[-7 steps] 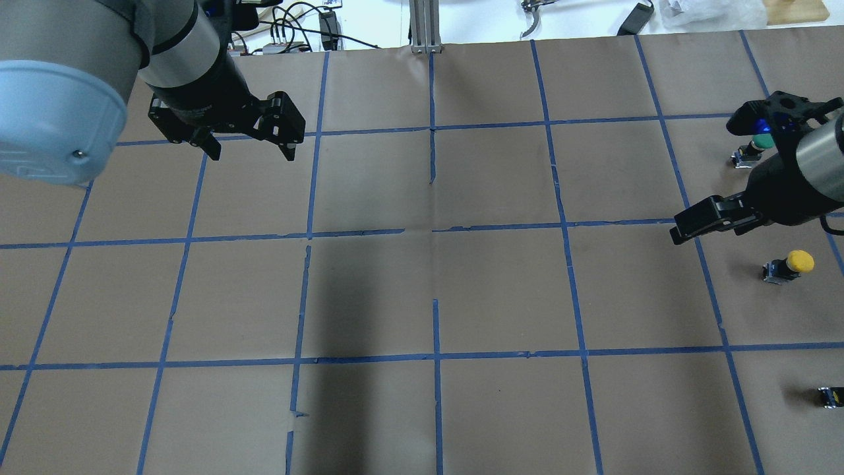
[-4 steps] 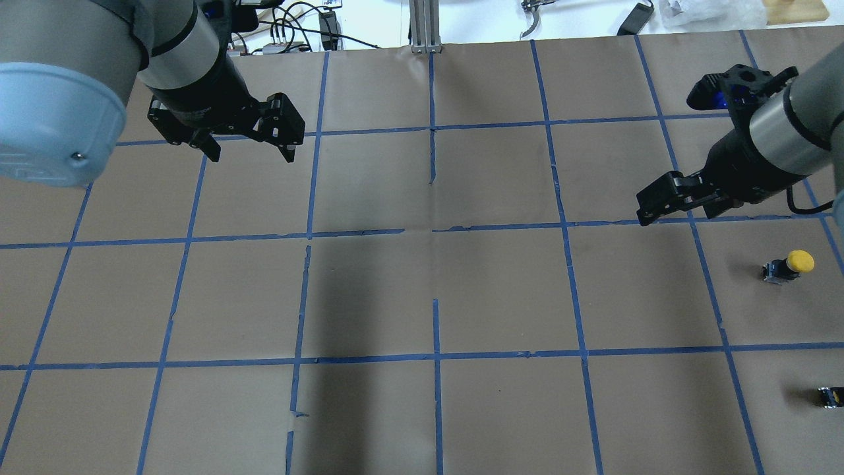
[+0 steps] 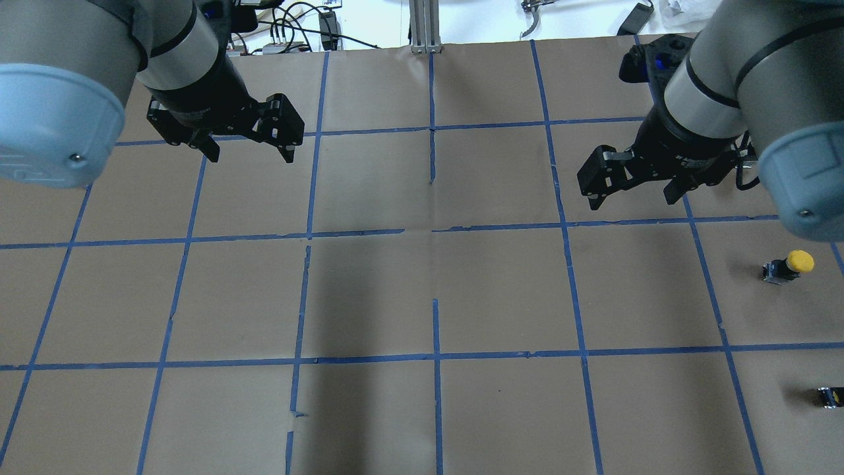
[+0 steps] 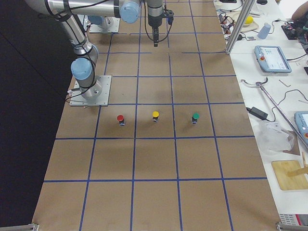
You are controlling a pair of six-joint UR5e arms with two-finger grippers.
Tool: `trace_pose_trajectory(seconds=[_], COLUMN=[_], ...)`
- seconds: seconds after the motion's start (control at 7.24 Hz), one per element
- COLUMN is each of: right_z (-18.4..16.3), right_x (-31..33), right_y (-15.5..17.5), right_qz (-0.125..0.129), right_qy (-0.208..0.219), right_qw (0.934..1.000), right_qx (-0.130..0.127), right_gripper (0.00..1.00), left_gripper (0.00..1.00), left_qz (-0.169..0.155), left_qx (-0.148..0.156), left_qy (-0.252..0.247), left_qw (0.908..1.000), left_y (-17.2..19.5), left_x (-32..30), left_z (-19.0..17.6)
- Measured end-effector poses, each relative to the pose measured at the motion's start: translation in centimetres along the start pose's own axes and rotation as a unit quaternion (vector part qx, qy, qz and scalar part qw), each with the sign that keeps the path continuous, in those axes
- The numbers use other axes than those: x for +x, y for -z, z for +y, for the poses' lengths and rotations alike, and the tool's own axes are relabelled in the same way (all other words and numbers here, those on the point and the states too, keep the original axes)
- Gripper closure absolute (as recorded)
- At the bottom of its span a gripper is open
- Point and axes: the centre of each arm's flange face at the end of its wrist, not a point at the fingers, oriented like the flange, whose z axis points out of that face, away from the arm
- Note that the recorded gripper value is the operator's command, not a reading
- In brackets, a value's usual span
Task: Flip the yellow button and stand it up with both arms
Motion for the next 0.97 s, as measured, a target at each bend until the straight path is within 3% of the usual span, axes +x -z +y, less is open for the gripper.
trace_pose_trajectory(seconds=[0.28,0.41,0.97], right_z=[0.7,1.0,0.9], right_x=[-0.7,-0.7,0.1], right_y=[4.1,4.6,3.5], right_qz=[0.006,0.008,0.012], right_qy=[-0.015,-0.024,-0.067], right_qw=[0.9997,0.9993,0.9965], right_qx=[-0.019,-0.028,-0.048], right_gripper=[0.00,0.00,0.00], left_gripper=[0.00,0.00,0.00], left_qz=[0.000,0.000,0.000], left_qx=[0.000,-0.001,-0.001], left_qy=[0.000,0.000,0.000], left_qw=[1.0000,1.0000,1.0000], left_y=[0.0,-0.1,-0.1], left_x=[0.0,0.0,0.0], left_z=[0.0,0.0,0.0])
